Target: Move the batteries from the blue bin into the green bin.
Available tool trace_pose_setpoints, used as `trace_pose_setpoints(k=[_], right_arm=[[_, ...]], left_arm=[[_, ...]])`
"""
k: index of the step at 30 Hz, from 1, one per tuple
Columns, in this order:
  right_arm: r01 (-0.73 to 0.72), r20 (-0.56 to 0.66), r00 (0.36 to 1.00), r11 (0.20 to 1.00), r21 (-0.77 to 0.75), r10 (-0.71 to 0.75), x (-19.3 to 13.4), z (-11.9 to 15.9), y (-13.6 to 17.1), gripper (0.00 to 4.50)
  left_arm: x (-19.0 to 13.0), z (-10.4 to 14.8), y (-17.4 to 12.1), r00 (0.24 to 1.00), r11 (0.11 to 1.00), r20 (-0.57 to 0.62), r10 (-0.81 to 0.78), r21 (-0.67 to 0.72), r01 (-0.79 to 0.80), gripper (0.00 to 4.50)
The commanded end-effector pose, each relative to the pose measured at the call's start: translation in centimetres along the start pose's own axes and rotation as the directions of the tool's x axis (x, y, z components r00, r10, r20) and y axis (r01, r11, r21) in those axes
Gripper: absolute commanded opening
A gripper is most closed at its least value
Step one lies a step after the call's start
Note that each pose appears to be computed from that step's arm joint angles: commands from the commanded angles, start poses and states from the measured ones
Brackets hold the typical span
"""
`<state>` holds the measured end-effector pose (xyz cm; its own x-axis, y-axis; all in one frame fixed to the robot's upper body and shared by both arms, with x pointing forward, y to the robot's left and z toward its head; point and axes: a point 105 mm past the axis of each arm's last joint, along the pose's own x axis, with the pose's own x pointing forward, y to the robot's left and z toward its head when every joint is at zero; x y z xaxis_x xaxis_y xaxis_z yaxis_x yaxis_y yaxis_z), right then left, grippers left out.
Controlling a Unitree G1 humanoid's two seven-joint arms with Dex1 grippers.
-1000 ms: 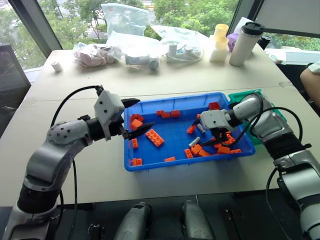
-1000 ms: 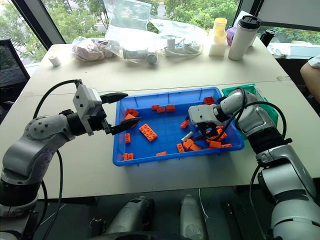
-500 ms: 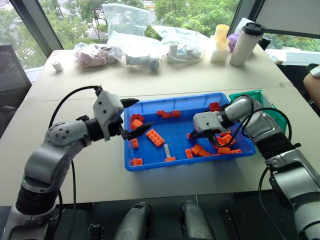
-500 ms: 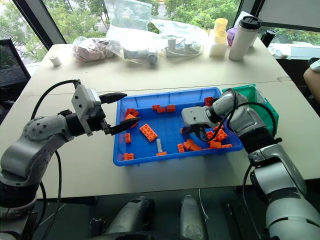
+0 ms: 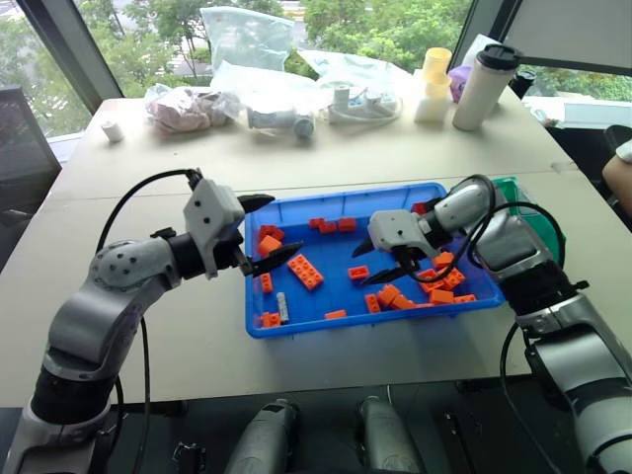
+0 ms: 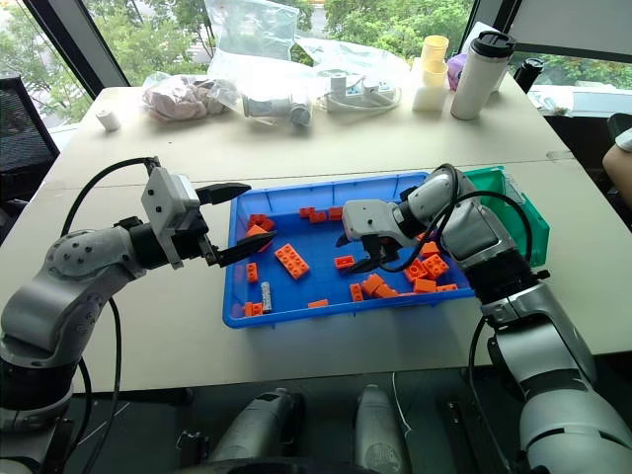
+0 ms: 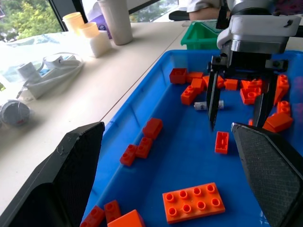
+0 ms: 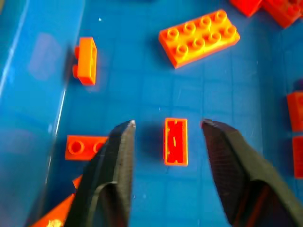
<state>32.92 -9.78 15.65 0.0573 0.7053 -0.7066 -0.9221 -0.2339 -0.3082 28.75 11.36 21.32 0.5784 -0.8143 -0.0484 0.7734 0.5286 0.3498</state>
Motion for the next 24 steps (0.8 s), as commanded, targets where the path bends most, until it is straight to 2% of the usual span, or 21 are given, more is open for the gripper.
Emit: trace_pose_setpoints(k=[1,9,24], right_arm=[[0.03,0.059,0.998,0.999,-0.045,-0.027,0.0,2.2,-0.5,4.46],[-0.015,0.112,0.993,0.992,-0.128,0.03,5.2,4.7,-0.3,4.46],[-0.171,0.137,0.973,0.978,-0.119,0.187,10.2,6.5,0.4,4.46]], left_arm=[[-0.3,1.2,0.2,0.999,0.999,0.032,0.013,0.037,-0.014,4.5],[-0.5,1.2,0.4,1.0,0.999,0.027,0.015,0.04,-0.016,4.5],[-1.8,1.1,0.9,0.998,0.997,-0.006,0.063,0.048,-0.063,4.5]])
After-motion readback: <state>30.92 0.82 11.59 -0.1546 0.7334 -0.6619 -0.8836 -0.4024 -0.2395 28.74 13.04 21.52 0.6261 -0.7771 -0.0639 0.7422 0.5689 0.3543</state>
